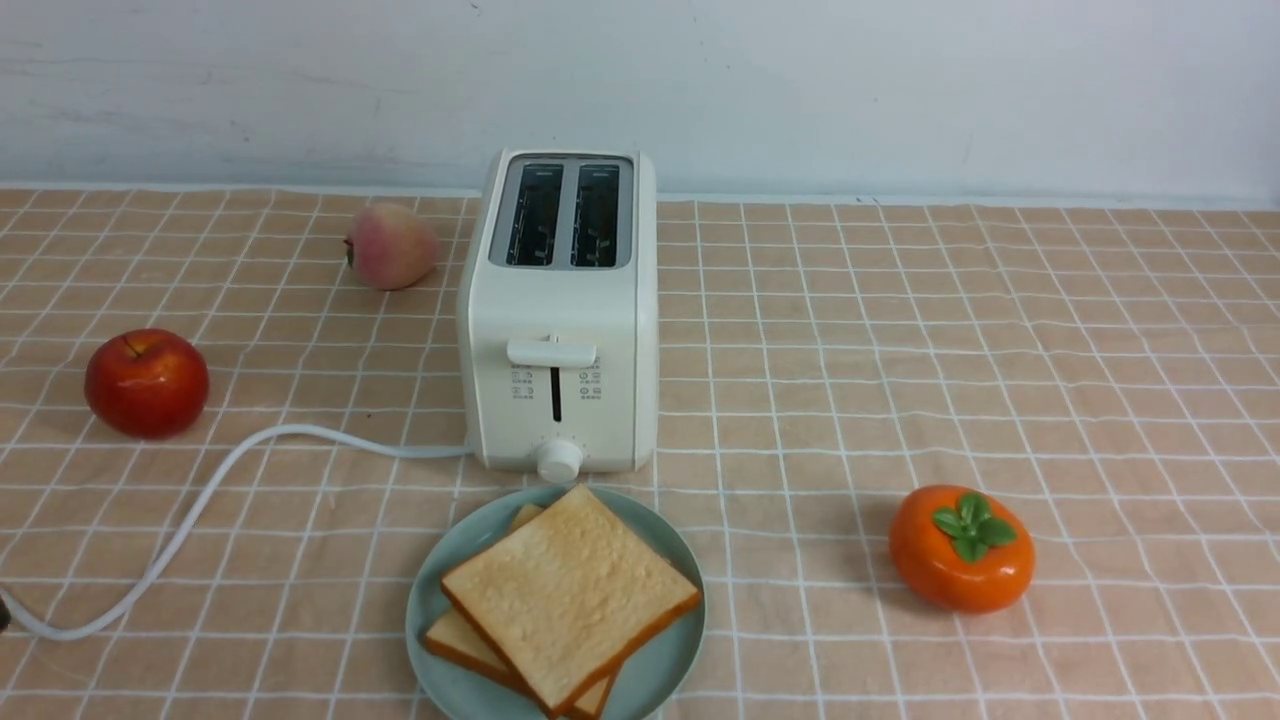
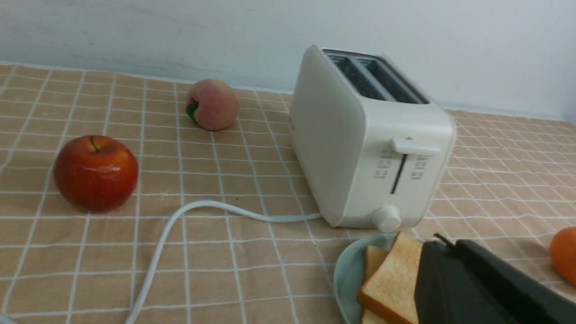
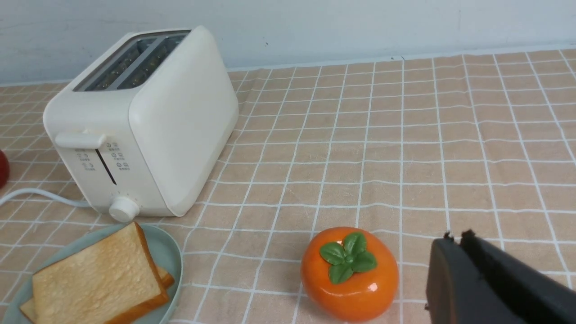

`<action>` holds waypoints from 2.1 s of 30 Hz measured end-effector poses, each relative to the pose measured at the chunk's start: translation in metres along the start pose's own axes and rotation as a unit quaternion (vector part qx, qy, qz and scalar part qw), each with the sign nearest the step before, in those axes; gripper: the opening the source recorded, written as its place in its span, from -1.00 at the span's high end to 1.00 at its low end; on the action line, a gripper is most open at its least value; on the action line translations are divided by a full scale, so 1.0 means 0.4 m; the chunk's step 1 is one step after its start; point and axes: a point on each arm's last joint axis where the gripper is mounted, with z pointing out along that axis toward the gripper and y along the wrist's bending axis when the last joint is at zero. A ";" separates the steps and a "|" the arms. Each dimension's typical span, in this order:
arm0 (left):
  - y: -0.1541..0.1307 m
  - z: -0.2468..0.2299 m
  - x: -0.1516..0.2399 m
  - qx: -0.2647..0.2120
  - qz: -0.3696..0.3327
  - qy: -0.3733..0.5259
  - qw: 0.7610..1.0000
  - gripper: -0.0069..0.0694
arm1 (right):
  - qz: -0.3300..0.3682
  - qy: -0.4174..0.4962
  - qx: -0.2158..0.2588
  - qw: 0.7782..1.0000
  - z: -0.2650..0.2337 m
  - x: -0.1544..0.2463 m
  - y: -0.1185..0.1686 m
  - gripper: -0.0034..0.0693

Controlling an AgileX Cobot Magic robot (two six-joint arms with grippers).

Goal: Take toasted bread from bread machine on light coffee tablecloth place on plate.

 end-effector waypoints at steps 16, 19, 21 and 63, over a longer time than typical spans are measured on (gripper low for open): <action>0.094 0.023 0.242 -0.121 -0.017 0.074 0.990 0.81 | 0.001 -0.001 0.000 1.000 0.000 0.000 0.000 0.78; 0.094 0.023 0.242 -0.121 -0.017 0.074 0.990 0.80 | 0.001 -0.001 0.000 1.000 0.000 0.000 0.000 0.77; 0.094 0.023 0.242 -0.121 -0.017 0.074 0.990 0.79 | 0.001 -0.001 0.000 1.000 0.000 0.000 0.000 0.76; 0.094 0.023 0.242 -0.121 -0.016 0.074 0.990 0.69 | 0.013 -0.012 0.093 0.995 -0.049 0.150 -0.045 0.62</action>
